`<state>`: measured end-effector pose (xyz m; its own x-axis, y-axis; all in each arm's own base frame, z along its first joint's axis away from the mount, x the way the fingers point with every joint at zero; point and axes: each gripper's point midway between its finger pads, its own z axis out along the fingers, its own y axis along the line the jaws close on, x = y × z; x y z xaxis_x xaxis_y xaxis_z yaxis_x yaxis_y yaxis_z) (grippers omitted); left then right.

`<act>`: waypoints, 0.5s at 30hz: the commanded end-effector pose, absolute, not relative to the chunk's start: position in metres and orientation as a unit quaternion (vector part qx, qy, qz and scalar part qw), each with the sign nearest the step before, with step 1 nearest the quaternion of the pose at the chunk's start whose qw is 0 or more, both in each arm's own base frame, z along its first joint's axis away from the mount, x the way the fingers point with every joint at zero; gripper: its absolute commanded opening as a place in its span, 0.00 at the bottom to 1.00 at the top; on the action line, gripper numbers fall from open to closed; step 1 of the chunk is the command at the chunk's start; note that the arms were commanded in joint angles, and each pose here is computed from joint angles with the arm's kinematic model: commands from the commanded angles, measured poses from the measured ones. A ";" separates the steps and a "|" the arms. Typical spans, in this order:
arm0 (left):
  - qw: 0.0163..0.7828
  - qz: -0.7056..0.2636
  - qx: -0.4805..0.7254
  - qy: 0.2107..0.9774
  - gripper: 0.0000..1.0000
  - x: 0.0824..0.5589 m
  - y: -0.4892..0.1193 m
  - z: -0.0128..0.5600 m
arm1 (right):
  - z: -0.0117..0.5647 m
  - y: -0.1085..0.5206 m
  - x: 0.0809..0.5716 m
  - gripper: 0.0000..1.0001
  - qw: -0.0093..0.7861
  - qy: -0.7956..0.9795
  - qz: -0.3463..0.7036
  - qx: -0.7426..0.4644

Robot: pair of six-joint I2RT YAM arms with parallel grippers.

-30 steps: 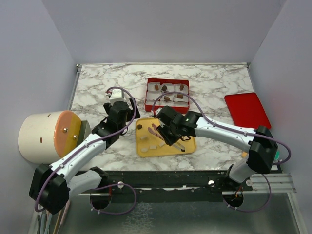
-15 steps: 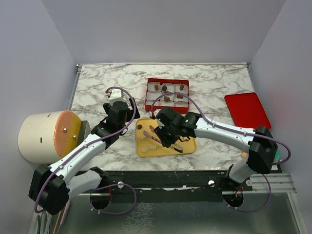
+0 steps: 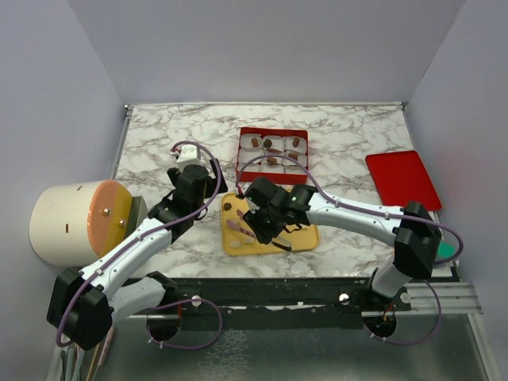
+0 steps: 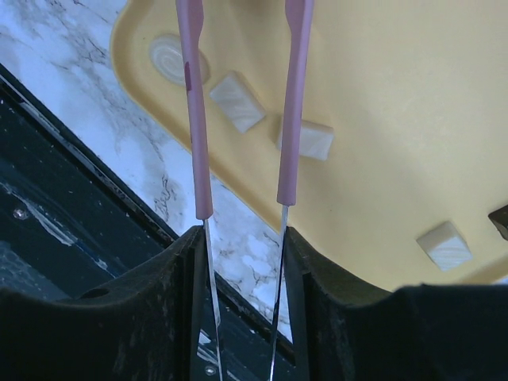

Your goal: Pack the chocolate

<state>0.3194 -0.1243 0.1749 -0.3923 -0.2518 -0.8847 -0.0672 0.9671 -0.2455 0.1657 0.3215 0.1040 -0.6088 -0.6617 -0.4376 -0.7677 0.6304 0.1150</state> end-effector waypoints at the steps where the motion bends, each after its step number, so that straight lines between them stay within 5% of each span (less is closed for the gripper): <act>1: 0.555 -0.089 -0.106 0.820 0.97 0.323 -0.123 0.190 | 0.108 0.334 0.167 0.47 0.182 0.879 0.154 -0.413; 15: 0.553 -0.091 -0.103 0.821 0.97 0.323 -0.123 0.187 | 0.099 0.332 0.176 0.49 0.176 0.887 0.112 -0.412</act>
<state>0.3198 -0.1232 0.1750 -0.3913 -0.2535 -0.8846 -0.0702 0.9667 -0.2459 0.1729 0.3321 0.0981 -0.6128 -0.6734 -0.4136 -0.7656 0.6356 0.0993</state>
